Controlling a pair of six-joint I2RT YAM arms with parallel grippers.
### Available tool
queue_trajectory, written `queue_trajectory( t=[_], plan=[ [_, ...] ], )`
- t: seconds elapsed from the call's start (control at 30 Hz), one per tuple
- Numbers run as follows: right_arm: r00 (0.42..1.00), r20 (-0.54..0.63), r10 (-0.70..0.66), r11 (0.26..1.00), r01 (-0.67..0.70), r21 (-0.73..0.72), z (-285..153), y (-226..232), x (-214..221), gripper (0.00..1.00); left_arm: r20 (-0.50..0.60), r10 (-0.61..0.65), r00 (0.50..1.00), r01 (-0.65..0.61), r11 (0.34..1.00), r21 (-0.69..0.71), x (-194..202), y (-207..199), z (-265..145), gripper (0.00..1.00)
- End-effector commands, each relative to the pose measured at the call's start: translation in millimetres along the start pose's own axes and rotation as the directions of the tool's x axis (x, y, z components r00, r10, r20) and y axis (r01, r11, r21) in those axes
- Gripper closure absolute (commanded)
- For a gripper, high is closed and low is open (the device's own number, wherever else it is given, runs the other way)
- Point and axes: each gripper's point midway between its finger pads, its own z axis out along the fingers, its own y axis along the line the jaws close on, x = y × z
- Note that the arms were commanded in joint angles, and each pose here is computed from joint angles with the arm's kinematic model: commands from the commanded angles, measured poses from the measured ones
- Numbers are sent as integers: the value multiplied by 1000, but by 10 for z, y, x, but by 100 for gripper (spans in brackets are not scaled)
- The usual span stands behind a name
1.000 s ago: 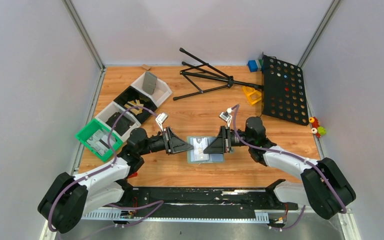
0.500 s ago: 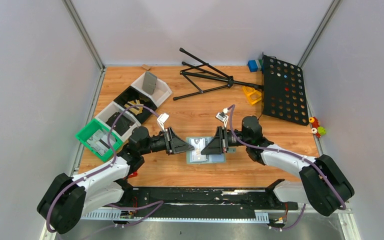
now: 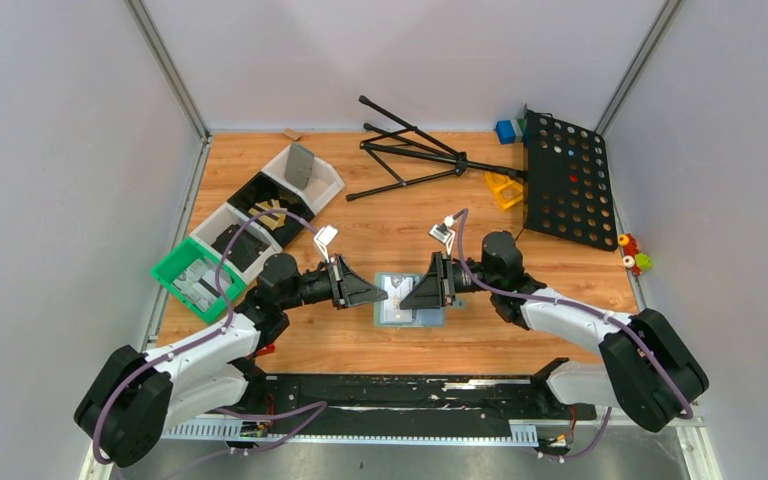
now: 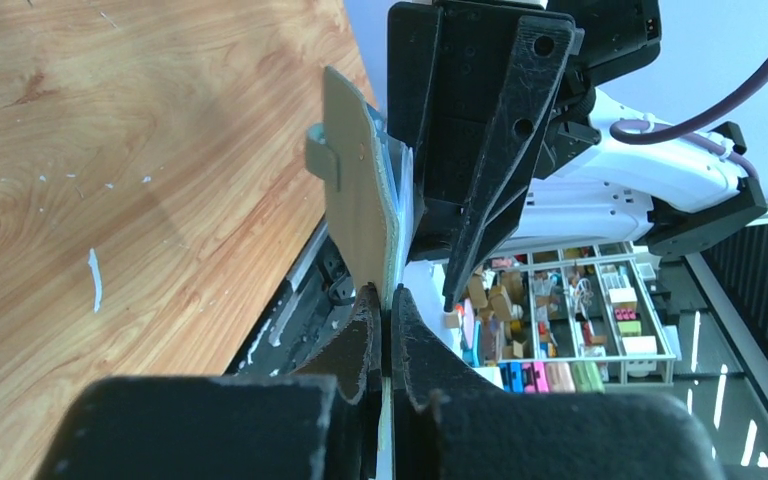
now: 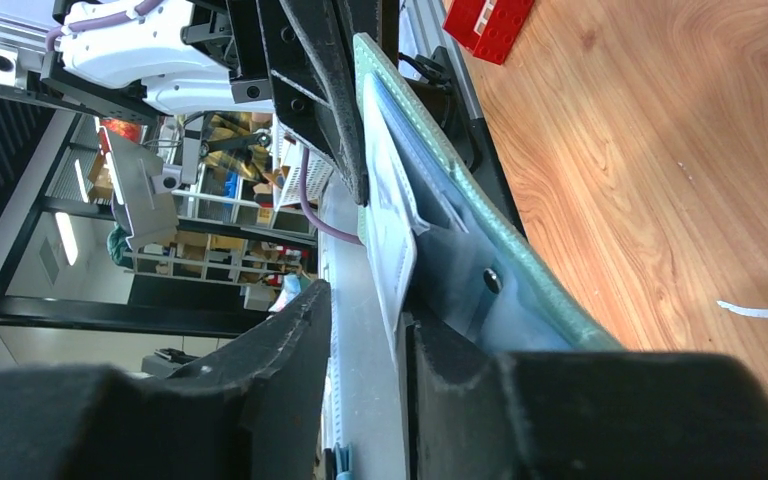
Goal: Take the credit cards out of the card holder
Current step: Remove the credit card from the card holder.
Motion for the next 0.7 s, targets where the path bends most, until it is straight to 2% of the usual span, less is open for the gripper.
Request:
queue_trajectory(
  t=[0.0, 0.13, 0.37, 0.67],
  plan=[
    [996, 30, -85, 996, 86, -21, 8, 142, -117, 74, 18, 29, 999, -30, 996, 83, -44, -211, -3, 100],
    [997, 42, -72, 997, 73, -15, -26, 120, -140, 85, 24, 25, 999, -27, 994, 104, -50, -269, -19, 100],
    [996, 50, -70, 997, 71, -17, -112, 97, -96, 88, 29, 22, 999, -25, 994, 105, -46, -270, -33, 100],
    [996, 55, -69, 997, 70, -15, -178, 85, -59, 100, 28, 8, 1000, -11, 994, 111, -57, -255, -5, 100]
  ],
)
